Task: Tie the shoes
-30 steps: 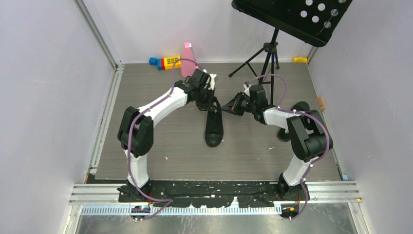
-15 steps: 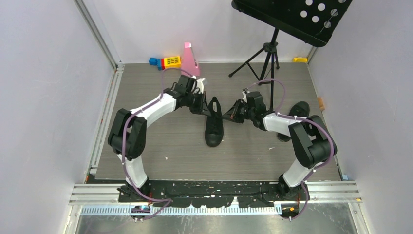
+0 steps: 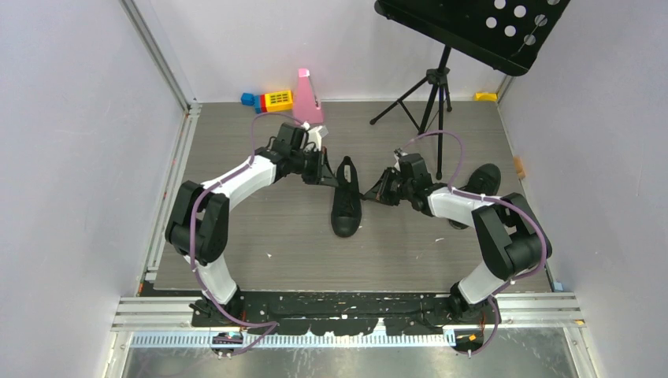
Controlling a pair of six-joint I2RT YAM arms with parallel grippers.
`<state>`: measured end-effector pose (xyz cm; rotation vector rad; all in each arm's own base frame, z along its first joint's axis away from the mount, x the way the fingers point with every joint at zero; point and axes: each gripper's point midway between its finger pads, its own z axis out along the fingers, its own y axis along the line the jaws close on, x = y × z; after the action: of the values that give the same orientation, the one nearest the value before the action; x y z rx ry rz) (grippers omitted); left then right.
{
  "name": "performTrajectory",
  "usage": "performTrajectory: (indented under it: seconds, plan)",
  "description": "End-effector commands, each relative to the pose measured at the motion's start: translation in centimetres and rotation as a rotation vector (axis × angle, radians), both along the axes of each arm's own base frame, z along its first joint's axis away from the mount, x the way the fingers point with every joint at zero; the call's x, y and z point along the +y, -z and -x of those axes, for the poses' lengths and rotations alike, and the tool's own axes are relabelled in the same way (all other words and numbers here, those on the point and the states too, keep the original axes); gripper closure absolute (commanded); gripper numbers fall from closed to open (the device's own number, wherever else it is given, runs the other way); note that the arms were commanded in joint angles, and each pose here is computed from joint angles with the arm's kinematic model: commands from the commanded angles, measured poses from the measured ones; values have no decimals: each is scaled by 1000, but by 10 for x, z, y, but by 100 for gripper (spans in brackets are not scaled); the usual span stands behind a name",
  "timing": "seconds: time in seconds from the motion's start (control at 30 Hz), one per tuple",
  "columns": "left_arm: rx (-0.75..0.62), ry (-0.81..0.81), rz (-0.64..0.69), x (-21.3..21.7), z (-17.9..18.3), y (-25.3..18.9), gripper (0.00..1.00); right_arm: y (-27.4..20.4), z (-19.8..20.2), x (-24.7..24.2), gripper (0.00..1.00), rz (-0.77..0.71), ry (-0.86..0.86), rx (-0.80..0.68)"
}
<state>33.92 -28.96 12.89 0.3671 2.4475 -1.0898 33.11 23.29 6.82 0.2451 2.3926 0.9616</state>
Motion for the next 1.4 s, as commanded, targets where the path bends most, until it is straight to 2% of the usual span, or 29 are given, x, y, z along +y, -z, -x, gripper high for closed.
performTrajectory:
  seconds: [0.0, 0.33, 0.6, 0.77, 1.07, 1.23, 1.37]
  plan:
    - [-58, 0, 59, 0, -8, -20, 100, -12, -2, -2, 100, 23, -7, -61]
    - [-91, -12, 44, 1, -19, -13, 100, -10, 5, -3, 99, 70, -33, -68]
    - [-154, 39, 76, -8, -27, -5, 100, -39, -7, -2, 75, 122, -90, -159]
    - [-172, 43, 82, -10, -33, 2, 100, -52, -10, -6, 56, 160, -109, -193]
    - [-204, 32, 62, -6, -34, 1, 100, -57, -23, 6, 55, 179, -189, -209]
    - [-209, 29, 63, -6, -35, 1, 100, -63, -13, 9, 46, 179, -196, -222]
    - [-211, 27, 66, -5, -33, 3, 100, -62, 1, 17, 39, 251, -179, -193]
